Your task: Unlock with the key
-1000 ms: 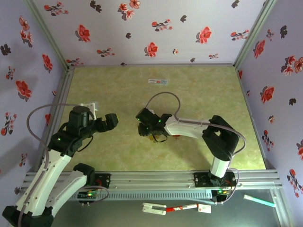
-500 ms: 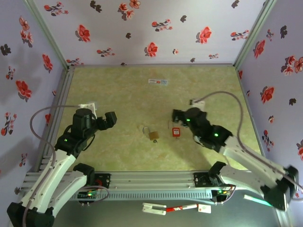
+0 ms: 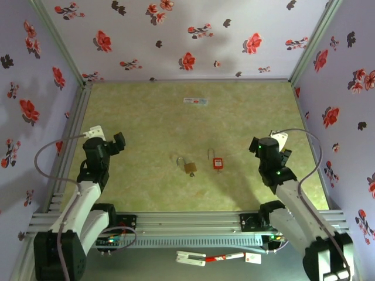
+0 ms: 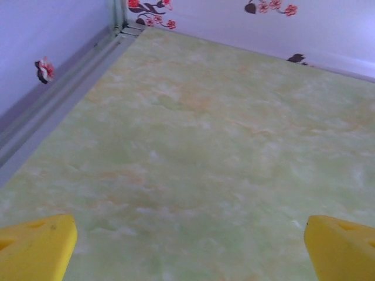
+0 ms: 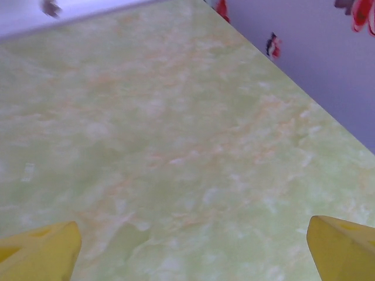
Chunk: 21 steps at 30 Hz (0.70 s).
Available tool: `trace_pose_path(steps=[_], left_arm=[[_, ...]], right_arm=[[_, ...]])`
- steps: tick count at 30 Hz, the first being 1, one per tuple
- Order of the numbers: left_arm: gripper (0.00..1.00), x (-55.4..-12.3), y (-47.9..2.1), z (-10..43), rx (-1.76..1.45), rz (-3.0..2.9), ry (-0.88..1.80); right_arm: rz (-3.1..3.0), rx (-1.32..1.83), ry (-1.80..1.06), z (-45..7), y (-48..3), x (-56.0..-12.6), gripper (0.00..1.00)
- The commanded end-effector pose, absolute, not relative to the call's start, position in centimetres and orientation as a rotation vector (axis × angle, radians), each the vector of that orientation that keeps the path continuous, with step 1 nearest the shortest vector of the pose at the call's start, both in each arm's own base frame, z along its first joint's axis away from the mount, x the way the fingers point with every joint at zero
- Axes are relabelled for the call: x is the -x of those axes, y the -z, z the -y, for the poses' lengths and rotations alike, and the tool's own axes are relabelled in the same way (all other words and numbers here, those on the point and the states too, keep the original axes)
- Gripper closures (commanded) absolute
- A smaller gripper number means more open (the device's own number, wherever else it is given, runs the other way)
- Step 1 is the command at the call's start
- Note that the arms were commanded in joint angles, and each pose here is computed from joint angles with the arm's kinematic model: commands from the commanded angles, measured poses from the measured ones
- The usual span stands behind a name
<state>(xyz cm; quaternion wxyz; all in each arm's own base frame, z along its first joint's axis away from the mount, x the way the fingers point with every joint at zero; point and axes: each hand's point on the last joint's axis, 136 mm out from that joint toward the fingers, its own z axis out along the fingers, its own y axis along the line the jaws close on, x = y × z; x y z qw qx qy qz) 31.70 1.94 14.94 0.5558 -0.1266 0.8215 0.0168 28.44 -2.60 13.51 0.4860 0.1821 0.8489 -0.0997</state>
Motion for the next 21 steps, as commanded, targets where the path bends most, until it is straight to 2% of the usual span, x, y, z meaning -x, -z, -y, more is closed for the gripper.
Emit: trace_pose_path(steps=[1, 5, 10, 13, 16, 18, 21], left_arm=[[0.00, -33.0, -15.2, -2.8, 0.236, -1.824, -0.121], [0.00, -34.3, -12.9, -2.2, 0.165, -1.822, -0.126], [0.00, -35.9, -12.5, -1.0, 0.026, -1.747, -0.114], [0.00, -36.8, -10.3, -0.3, -0.027, -1.753, -0.077], [0.00, -37.6, -9.7, -0.7, -0.007, -1.830, -0.060], [0.00, -39.8, -9.8, -1.4, 0.030, -1.904, -0.070], [0.00, -39.8, -9.3, -1.9, 0.055, -1.931, -0.069]], right_arm=[[-1.959, -0.416, 0.312, 4.0, -14.4, -31.0, 0.01], [-1.829, -0.332, 0.294, 3.5, -13.2, -33.0, 0.01], [-1.703, -0.283, 0.242, 3.0, -13.2, -34.9, 0.01], [-1.744, -0.237, 0.222, 2.3, -10.6, -36.3, 0.01], [-1.771, -0.293, 0.255, 3.3, -9.8, -36.6, 0.01], [-1.866, -0.391, 0.251, 4.9, -9.3, -38.0, 0.01], [-1.885, -0.338, 0.209, 4.3, -9.0, -38.6, 0.01]])
